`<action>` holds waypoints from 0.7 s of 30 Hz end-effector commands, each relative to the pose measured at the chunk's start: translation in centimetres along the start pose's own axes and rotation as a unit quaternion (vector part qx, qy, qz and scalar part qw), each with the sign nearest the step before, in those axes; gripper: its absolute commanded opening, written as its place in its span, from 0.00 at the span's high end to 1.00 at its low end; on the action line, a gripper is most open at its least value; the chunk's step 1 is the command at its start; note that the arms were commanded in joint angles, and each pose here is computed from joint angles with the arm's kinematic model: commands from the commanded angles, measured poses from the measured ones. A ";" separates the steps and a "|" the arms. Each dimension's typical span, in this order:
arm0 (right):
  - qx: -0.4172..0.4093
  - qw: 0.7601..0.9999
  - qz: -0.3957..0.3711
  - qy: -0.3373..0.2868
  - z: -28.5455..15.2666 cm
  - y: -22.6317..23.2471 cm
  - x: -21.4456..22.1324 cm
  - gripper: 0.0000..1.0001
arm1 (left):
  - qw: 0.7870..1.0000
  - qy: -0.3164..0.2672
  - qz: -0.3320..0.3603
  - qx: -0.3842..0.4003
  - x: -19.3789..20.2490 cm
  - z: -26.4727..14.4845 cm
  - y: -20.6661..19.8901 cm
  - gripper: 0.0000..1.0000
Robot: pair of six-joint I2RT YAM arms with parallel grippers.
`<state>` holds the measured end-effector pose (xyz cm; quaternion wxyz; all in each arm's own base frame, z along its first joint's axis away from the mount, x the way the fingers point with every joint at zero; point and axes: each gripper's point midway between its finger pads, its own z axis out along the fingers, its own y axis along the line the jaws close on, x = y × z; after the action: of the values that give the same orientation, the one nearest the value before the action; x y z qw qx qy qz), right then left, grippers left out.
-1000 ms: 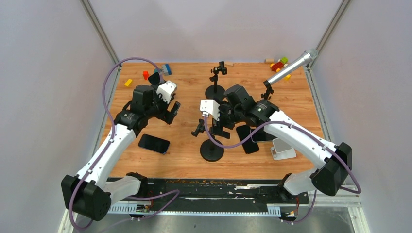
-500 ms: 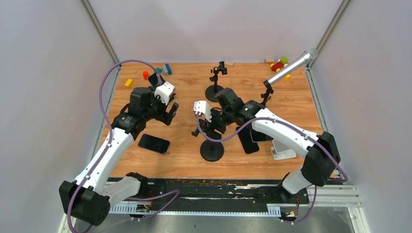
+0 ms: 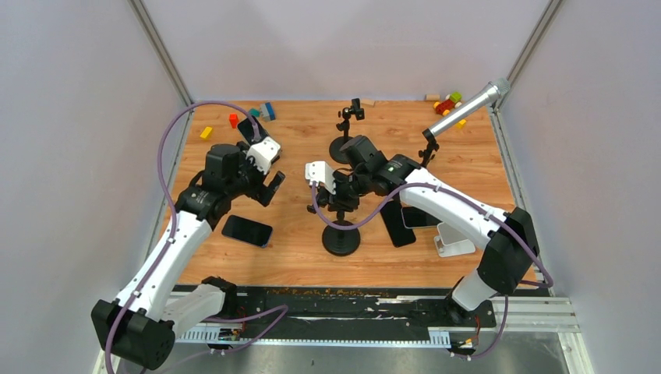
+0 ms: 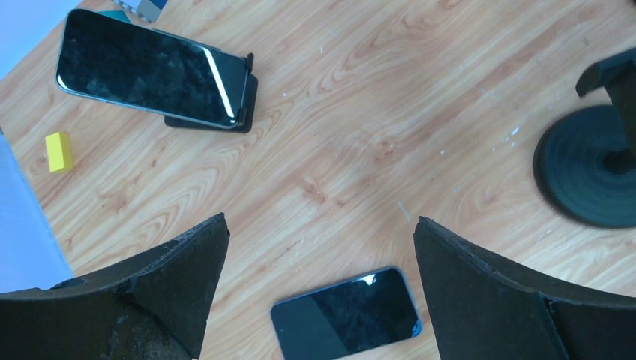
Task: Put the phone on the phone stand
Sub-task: Adjust the phone stand at the center of the board.
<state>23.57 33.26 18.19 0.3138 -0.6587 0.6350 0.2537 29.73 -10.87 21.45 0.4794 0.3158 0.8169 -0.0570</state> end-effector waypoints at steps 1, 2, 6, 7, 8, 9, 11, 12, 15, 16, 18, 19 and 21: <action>-0.008 0.996 -0.086 -0.015 -0.8 -0.9 -2.1 0.76 | 0.997 0.035 0.067 0.010 1.8 -1.2 0.1 0.00; -0.012 0.995 -0.095 -0.012 -0.8 -0.9 -2.1 0.78 | 0.996 0.043 0.075 0.010 2.2 -1.4 0.1 0.00; -0.032 0.991 -0.132 -0.004 -0.7 -0.9 -2.3 0.84 | 0.990 0.077 0.114 0.017 4.3 -2.0 0.0 0.00; -0.039 0.989 -0.142 -0.003 -0.6 -0.9 -2.3 0.85 | 0.990 0.081 0.117 0.019 4.6 -2.3 -0.2 0.00; -0.046 0.988 -0.151 -0.001 -0.5 -0.9 -2.2 0.87 | 0.989 0.085 0.122 0.021 5.0 -2.3 -0.2 0.00; -0.049 0.986 -0.159 0.000 -0.4 -0.9 -2.2 0.88 | 0.988 0.087 0.124 0.021 5.2 -2.5 -0.3 0.00; -0.052 0.984 -0.172 0.006 -0.3 -1.1 -2.0 0.90 | 0.988 0.090 0.127 0.022 5.7 -2.7 -0.4 0.00; -0.052 0.983 -0.174 0.010 -0.2 -1.2 -1.9 0.90 | 0.987 0.091 0.128 0.022 5.8 -2.8 -0.5 0.00; -0.048 0.984 -0.171 0.023 -0.1 -1.6 -1.4 0.86 | 0.986 0.096 0.133 0.024 6.1 -2.8 -0.5 0.00; -0.046 0.984 -0.169 0.025 -0.1 -1.7 -1.2 0.82 | 0.985 0.100 0.137 0.027 6.4 -2.8 -0.5 0.00; -0.044 0.985 -0.163 0.030 -0.2 -1.6 -1.0 0.68 | 0.982 0.110 0.151 0.034 6.8 -2.7 -0.6 0.00; -0.043 0.986 -0.159 0.031 -0.3 -1.6 -0.9 0.60 | 0.979 0.114 0.164 0.037 7.0 -2.7 -0.5 0.00; -0.040 0.987 -0.151 0.028 -0.7 -1.4 -0.9 0.41 | 0.971 0.128 0.193 0.051 7.9 -2.4 -0.6 0.00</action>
<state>24.69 33.22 18.22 0.2869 -0.7661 0.5358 0.2091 25.18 -7.42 17.14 0.3815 0.4447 0.8102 0.0163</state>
